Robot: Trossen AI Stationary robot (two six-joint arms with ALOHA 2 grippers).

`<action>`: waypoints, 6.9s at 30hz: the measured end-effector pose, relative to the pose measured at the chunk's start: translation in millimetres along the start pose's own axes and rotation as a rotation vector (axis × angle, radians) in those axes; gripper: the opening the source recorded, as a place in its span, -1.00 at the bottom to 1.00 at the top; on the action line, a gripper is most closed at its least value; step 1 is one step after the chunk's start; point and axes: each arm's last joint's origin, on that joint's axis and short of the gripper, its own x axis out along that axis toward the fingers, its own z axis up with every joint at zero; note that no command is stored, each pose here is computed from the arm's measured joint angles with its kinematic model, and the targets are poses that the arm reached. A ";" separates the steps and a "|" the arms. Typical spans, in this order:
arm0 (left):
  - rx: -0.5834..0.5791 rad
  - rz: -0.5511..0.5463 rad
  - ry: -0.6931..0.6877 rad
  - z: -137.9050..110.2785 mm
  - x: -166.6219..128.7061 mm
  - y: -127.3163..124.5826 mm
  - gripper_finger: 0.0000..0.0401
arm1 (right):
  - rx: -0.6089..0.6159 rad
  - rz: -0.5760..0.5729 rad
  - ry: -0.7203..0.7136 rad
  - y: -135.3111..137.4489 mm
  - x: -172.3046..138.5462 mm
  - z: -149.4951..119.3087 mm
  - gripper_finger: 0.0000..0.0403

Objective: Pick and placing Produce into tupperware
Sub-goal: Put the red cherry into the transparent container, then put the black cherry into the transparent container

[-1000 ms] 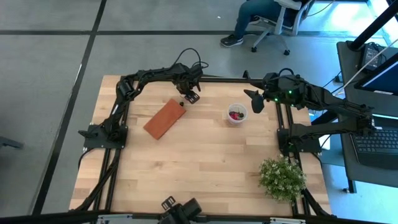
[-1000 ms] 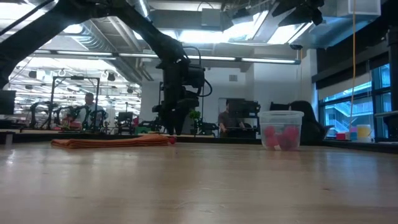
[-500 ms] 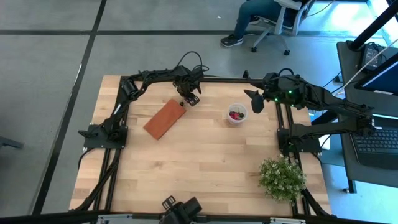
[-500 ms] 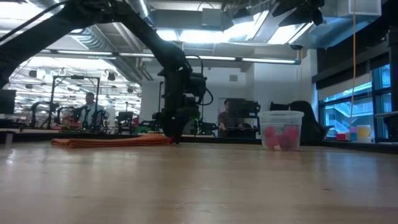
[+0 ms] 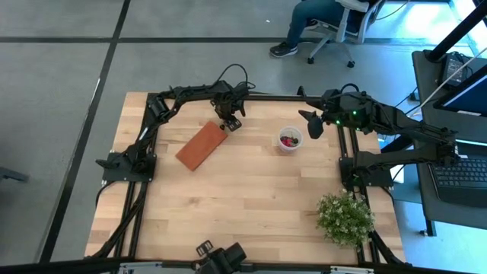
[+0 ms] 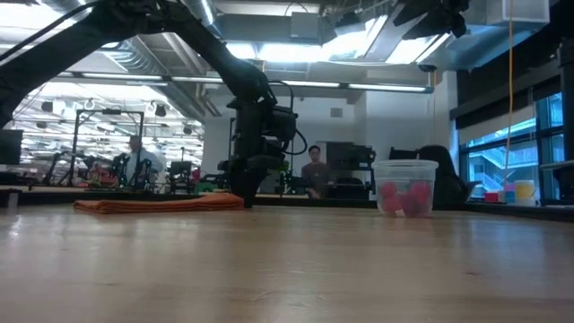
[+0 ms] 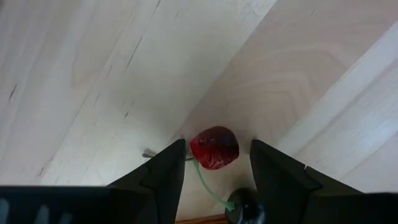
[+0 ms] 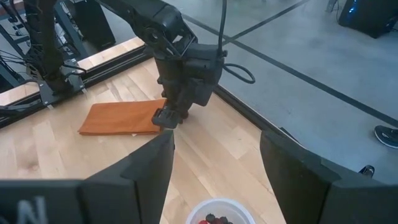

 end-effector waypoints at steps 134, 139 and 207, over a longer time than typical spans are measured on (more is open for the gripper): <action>0.267 -0.538 -0.731 57.1 -57.6 -176.9 -0.85 | -0.009 -0.008 0.029 -0.8 0.0 -2.9 0.19; 0.267 -0.537 -0.734 57.6 -57.7 -176.0 -0.85 | -0.009 -0.008 0.029 -0.8 0.0 -2.9 0.19; 0.165 -0.052 -0.229 -23.1 -145.4 -36.5 -0.23 | -0.016 -0.012 0.041 -1.3 -0.2 -4.1 0.19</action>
